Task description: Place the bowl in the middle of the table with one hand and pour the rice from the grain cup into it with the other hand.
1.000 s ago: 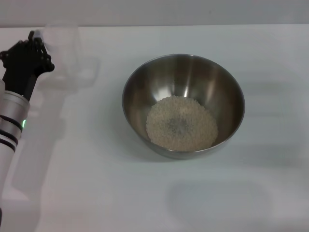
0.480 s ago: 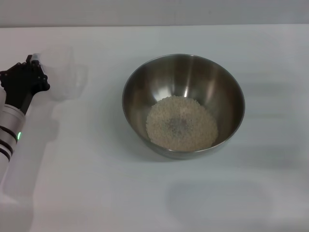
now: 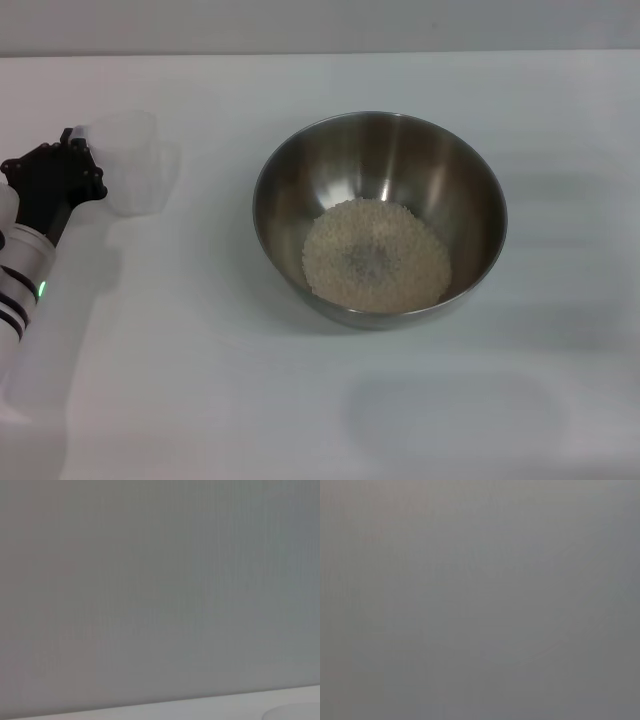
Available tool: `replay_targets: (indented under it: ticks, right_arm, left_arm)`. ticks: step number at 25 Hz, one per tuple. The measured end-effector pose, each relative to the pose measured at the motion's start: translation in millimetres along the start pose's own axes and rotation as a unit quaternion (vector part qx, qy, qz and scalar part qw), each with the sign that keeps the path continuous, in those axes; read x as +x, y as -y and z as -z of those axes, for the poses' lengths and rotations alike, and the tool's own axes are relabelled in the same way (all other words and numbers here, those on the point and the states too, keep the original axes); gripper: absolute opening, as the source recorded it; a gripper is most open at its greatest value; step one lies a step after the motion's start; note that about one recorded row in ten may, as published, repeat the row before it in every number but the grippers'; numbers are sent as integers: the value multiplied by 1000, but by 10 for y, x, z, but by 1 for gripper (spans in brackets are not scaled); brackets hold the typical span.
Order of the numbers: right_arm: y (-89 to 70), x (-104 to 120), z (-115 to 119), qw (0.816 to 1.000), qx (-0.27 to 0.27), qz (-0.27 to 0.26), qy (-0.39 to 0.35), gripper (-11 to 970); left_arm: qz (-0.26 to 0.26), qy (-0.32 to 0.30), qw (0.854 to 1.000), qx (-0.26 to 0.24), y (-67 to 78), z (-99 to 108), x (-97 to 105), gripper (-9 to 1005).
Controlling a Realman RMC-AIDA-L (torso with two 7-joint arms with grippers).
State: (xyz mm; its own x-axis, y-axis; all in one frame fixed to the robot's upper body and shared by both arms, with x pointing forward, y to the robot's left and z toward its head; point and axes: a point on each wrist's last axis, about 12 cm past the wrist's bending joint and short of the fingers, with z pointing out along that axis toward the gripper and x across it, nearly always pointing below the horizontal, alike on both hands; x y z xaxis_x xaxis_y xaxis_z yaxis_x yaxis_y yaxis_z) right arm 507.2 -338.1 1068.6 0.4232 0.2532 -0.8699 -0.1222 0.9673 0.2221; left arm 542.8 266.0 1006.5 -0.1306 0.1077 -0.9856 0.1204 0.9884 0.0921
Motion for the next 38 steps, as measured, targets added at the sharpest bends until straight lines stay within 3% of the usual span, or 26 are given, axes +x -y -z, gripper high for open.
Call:
replay_targets:
  ticks: [13,22,26,31,34,38]
  right_arm:
    - [-23,9,0,1000,-10,0,-4,488]
    - [-33,11,-18,1000,-12,-1,-3,487]
    - [-34,9,-27,1000,-13,-1,-2,487]
    - [-35,14,-28,1000,-12,-1,-4,487]
    - [-51,31,-27,1000,-11,-3,-7,487]
    - [-87,85,-24,1000,-6,-6,-19,488]
  left_arm:
    - [12,-12,1000,4,-1,55,56,135]
    - [20,-3,1000,4,-29,211,127,411]
    - [45,28,999,4,-50,424,170,437]
    - [97,131,987,15,-65,662,30,436]
    - [106,178,978,29,-27,703,-72,437]
    - [100,189,976,43,17,578,-160,437]
